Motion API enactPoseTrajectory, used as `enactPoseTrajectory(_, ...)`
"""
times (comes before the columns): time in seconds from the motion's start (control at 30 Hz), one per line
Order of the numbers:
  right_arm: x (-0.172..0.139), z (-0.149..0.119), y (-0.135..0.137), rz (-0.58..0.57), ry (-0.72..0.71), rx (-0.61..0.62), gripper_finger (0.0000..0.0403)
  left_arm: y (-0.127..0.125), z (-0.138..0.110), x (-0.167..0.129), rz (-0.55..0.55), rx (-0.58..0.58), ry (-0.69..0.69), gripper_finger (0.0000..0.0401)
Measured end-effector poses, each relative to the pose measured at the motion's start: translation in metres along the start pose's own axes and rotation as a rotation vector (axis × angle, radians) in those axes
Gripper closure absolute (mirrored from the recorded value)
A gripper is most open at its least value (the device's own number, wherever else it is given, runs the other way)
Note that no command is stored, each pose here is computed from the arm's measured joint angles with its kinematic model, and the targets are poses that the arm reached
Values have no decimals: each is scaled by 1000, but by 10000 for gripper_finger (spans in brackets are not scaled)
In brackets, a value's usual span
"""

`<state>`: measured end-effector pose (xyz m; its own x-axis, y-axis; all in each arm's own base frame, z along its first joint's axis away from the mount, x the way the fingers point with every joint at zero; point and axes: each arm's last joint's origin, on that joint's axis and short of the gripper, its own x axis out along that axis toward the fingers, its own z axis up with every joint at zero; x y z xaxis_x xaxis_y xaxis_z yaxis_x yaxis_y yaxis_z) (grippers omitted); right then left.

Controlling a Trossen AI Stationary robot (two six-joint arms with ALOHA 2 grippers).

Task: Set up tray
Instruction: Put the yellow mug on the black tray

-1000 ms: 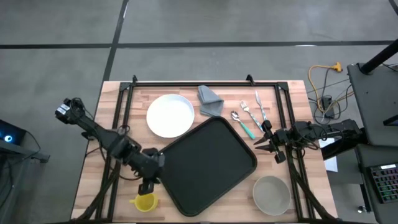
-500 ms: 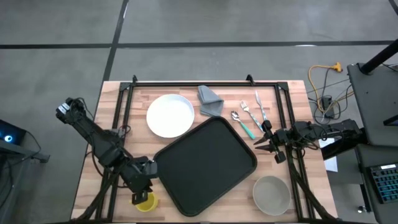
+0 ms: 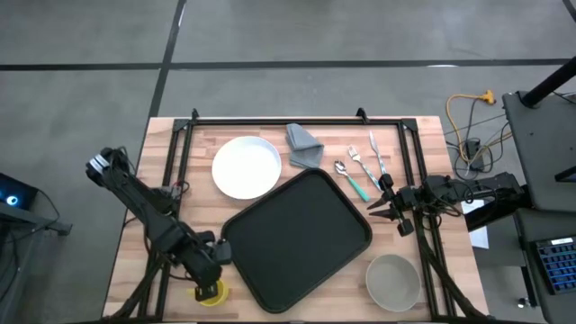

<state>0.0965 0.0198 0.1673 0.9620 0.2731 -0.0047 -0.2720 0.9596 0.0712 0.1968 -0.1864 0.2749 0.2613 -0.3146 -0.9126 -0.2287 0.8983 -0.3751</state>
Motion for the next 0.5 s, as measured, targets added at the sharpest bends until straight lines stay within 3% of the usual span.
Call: enactPoseTrajectory(0.5,0,0,0,-1,0,0,335,-1,-1,20,59,-31,88,297)
